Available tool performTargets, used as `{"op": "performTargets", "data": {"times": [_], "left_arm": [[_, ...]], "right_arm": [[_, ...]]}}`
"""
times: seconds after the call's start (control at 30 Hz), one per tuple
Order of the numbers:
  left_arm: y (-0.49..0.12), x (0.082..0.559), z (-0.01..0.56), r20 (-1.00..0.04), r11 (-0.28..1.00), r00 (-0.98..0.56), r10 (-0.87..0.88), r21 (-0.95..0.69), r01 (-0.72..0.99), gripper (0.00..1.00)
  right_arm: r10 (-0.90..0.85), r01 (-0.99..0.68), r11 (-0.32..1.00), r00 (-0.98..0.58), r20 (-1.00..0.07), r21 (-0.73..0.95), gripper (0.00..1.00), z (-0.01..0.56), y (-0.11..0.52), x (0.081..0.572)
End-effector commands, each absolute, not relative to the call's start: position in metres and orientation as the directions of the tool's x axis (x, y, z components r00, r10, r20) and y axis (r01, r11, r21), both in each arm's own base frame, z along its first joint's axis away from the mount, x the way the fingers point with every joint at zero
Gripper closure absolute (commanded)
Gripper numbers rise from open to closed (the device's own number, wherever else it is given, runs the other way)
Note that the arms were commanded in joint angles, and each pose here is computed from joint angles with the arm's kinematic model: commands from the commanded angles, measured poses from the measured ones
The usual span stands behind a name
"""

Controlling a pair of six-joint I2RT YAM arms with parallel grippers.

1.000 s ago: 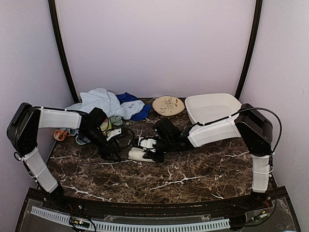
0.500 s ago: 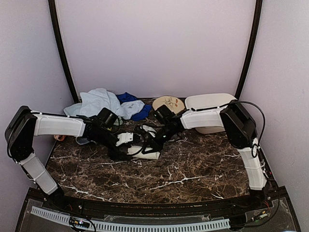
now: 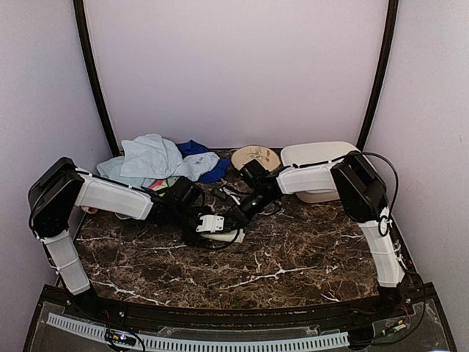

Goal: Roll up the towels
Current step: Roll the towel at the center of the board.

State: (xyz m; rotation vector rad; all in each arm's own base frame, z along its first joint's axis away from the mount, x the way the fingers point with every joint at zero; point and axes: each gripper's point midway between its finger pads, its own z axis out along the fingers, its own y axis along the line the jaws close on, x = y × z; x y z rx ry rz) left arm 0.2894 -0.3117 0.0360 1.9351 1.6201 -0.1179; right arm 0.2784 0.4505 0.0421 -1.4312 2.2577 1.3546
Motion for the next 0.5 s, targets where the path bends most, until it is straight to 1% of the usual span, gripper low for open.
{"op": "performTargets", "data": {"times": [0.0,0.1,0.2,0.27,0.33,0.4,0.47], "left_arm": [[-0.315,0.299,0.026,-0.376,-0.097,0.302,0.876,0.475,0.874,0.27],[-0.313,0.3,0.009,-0.336,-0.118,0.313,0.888,0.492,0.863,0.3],[-0.31,0.303,-0.003,-0.301,-0.135,0.316,0.9,0.496,0.858,0.36],[-0.309,0.3,-0.01,-0.29,-0.159,0.328,0.899,0.48,0.863,0.42],[-0.308,0.295,-0.013,-0.292,-0.171,0.326,0.899,0.453,0.875,0.5],[-0.305,0.284,-0.017,-0.304,-0.171,0.295,0.906,0.375,0.911,0.58],[-0.307,0.269,-0.014,-0.348,-0.177,0.265,0.899,0.264,0.948,0.66]], "right_arm": [[-0.71,-0.647,0.305,-0.644,-0.286,0.699,0.81,-0.014,0.421,0.254],[-0.707,-0.638,0.294,-0.646,-0.287,0.711,0.8,-0.008,0.422,0.255],[-0.699,-0.631,0.291,-0.653,-0.291,0.719,0.79,-0.002,0.422,0.257],[-0.682,-0.624,0.298,-0.669,-0.296,0.722,0.77,0.004,0.422,0.264],[-0.651,-0.62,0.31,-0.691,-0.314,0.72,0.71,0.014,0.421,0.276],[-0.617,-0.643,0.308,-0.696,-0.367,0.701,0.68,0.027,0.419,0.289],[-0.582,-0.676,0.333,-0.696,-0.42,0.658,0.62,0.037,0.414,0.303]]}}
